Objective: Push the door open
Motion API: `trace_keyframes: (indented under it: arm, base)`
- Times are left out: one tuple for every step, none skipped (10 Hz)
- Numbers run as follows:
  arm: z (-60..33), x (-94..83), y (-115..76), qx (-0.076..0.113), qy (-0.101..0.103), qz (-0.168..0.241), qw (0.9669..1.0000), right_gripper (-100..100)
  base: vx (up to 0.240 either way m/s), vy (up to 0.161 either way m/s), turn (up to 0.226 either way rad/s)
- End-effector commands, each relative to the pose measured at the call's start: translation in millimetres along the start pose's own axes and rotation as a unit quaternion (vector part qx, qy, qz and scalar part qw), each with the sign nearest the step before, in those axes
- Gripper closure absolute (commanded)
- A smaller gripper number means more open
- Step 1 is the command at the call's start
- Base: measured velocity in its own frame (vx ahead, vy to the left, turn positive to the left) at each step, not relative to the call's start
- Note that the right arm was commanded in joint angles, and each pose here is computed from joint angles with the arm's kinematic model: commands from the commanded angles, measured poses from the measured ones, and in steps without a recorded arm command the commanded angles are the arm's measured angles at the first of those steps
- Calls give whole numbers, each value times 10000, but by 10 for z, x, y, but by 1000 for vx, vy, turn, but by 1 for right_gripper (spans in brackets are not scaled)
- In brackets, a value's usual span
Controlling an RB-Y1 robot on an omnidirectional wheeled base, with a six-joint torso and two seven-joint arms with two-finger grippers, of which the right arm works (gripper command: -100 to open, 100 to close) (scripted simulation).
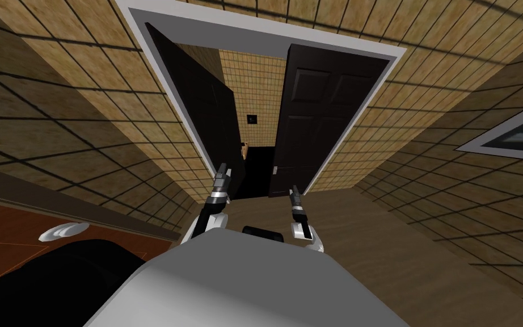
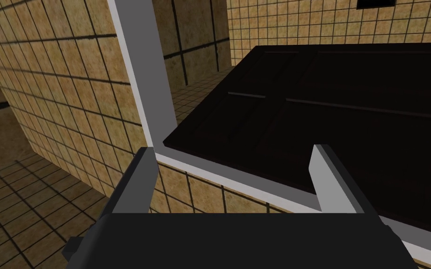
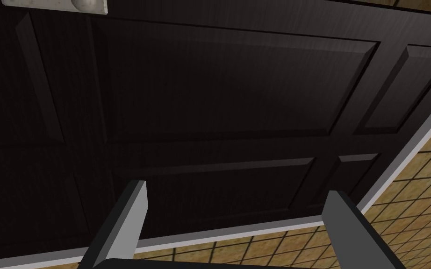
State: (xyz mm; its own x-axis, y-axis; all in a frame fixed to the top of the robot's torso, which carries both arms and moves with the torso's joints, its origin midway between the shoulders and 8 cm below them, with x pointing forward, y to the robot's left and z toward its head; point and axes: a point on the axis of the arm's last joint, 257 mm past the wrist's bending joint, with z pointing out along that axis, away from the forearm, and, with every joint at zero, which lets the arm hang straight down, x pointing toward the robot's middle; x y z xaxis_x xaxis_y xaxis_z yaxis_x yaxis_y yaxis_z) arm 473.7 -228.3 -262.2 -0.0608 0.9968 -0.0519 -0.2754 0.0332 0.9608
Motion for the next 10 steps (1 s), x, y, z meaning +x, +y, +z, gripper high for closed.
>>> trace_keyframes:
  arm:
    - [-10,32,-94,90,24,-5,10000,-100]
    - [-16,54,-149,145,37,-3,9999,-100]
    - [-22,77,-203,198,50,0,9998,-100]
    - [-29,100,-257,252,63,2,9997,-100]
    - [-36,124,-310,306,77,5,9995,-100]
    - [-52,172,-414,414,107,10,9991,-100]
    - [-61,198,-462,463,120,15,9989,-100]
    - [-69,225,-507,512,134,23,9986,-100]
    - [-87,281,-597,608,162,37,9980,-100]
    - [-107,338,-685,704,193,50,9973,-100]
  base:
    - [116,-24,45]
    - [93,-20,42]
    - [90,-41,43]
    - [98,-40,40]
    - [97,-32,37]
    - [130,-27,71]
    - [127,-26,58]
    - [106,-25,32]
    - [130,-45,58]
    - [180,-78,77]
